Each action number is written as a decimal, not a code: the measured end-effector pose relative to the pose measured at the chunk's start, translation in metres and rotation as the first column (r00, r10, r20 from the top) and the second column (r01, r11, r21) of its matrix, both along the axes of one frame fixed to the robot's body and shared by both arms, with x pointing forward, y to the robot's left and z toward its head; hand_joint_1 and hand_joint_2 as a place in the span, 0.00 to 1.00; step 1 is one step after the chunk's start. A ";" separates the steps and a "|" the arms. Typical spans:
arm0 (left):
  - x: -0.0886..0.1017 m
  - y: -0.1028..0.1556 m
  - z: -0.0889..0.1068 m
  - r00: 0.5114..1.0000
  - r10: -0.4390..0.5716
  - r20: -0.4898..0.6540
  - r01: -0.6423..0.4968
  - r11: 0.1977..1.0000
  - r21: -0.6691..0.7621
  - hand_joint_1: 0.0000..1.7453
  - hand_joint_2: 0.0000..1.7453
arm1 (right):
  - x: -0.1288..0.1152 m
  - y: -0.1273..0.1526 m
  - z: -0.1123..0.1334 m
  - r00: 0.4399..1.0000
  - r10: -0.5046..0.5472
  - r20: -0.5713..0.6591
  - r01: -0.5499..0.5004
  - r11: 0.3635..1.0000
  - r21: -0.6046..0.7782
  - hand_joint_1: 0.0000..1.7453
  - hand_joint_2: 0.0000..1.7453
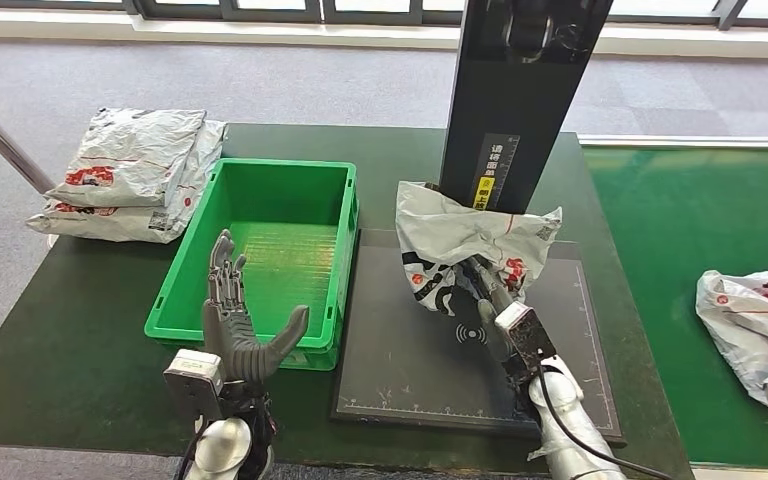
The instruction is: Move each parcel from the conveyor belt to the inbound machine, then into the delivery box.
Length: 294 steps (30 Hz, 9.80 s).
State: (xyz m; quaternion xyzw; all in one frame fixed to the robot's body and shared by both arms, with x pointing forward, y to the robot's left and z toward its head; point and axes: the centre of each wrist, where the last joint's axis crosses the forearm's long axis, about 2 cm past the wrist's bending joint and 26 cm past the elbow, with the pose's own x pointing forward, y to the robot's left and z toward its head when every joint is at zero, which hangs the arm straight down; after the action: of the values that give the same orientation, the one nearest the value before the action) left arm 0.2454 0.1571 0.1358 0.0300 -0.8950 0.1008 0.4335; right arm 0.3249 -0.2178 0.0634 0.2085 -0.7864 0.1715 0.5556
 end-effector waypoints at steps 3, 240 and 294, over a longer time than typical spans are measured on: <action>0.000 0.000 0.000 1.000 -0.001 -0.001 0.001 1.000 0.000 0.00 1.00 | 0.000 0.001 0.000 1.000 0.018 0.006 -0.018 1.000 -0.020 0.00 0.00; 0.084 0.065 -0.031 0.738 0.670 -0.079 -0.316 0.447 0.837 0.00 0.00 | -0.023 -0.173 0.059 0.009 -0.665 0.747 0.681 -0.543 -0.492 0.00 1.00; 0.040 0.109 0.070 0.682 0.696 0.227 -0.716 0.698 0.009 0.00 1.00 | -0.014 -0.214 -0.037 0.278 -0.932 0.234 -0.058 -0.259 -0.964 1.00 1.00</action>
State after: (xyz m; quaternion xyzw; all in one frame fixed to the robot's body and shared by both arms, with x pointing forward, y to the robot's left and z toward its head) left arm 0.2851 0.2663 0.2057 0.3828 -0.8578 0.2191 0.2640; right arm 0.3114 -0.4316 0.0265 -0.5575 -0.1441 0.2513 0.7780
